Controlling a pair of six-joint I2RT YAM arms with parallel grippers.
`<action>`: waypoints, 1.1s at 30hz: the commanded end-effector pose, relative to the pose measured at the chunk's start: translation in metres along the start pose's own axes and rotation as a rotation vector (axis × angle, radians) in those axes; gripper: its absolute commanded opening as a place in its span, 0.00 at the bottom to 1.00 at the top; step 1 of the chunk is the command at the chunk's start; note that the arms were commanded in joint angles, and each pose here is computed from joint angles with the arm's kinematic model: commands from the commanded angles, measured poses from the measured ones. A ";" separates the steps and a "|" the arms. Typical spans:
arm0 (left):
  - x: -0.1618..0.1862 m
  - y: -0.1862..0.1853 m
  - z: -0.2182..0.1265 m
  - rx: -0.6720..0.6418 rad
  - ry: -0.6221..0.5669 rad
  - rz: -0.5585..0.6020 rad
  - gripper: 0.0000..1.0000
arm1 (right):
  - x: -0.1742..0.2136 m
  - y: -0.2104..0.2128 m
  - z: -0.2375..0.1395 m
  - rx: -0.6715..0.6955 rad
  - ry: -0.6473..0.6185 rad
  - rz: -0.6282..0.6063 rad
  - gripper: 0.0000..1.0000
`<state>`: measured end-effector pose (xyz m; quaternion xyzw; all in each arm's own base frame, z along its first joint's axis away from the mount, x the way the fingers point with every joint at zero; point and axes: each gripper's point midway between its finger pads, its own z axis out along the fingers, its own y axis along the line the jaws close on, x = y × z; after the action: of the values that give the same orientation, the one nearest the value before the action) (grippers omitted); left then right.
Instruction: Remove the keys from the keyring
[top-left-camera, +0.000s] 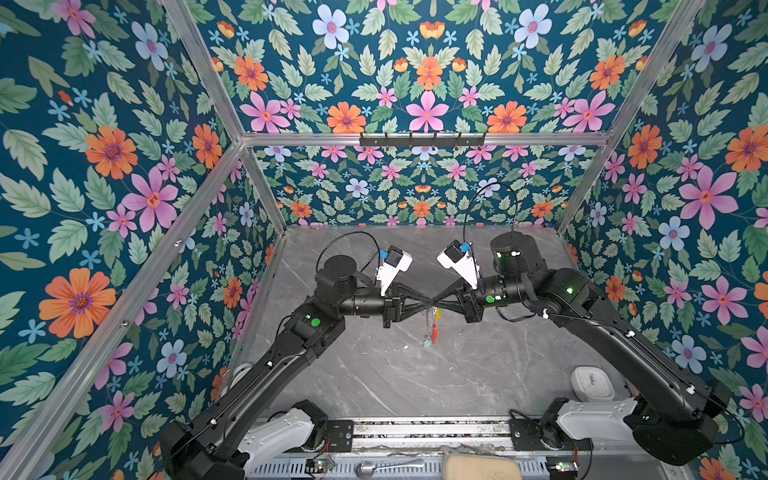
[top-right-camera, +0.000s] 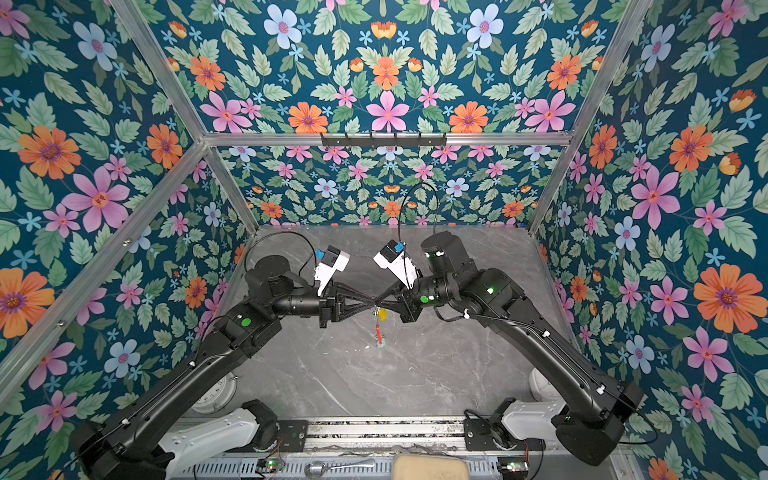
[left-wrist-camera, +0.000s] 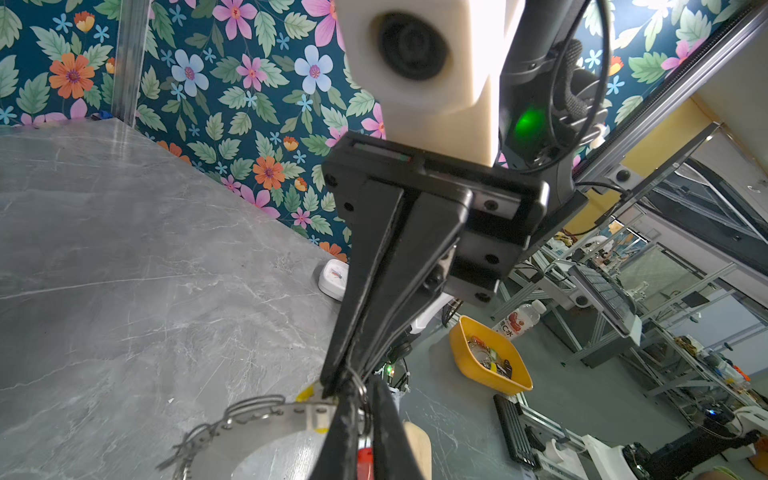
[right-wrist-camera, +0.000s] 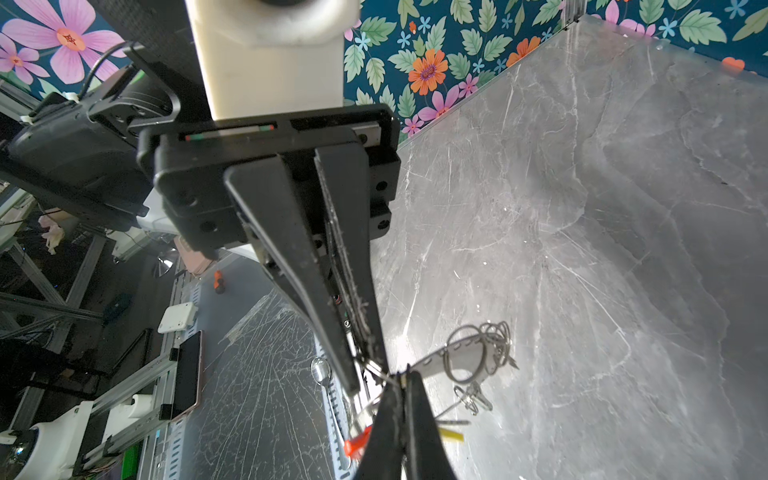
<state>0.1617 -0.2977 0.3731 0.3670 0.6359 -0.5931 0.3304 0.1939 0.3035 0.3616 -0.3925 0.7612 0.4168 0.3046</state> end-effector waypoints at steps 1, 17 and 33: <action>-0.001 -0.010 0.000 0.043 0.002 0.045 0.05 | -0.012 -0.005 -0.001 0.033 -0.047 -0.014 0.00; -0.024 -0.013 -0.017 -0.052 -0.199 0.172 0.00 | -0.031 0.021 -0.039 -0.009 -0.407 -0.180 0.55; -0.020 -0.026 -0.014 0.051 -0.175 0.174 0.00 | -0.015 0.025 -0.034 -0.059 -0.441 -0.247 0.55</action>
<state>0.1576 -0.2869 0.3931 0.3559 0.5813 -0.5998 0.4191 0.1823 0.2851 0.3921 -0.3696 0.6304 0.4677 0.4972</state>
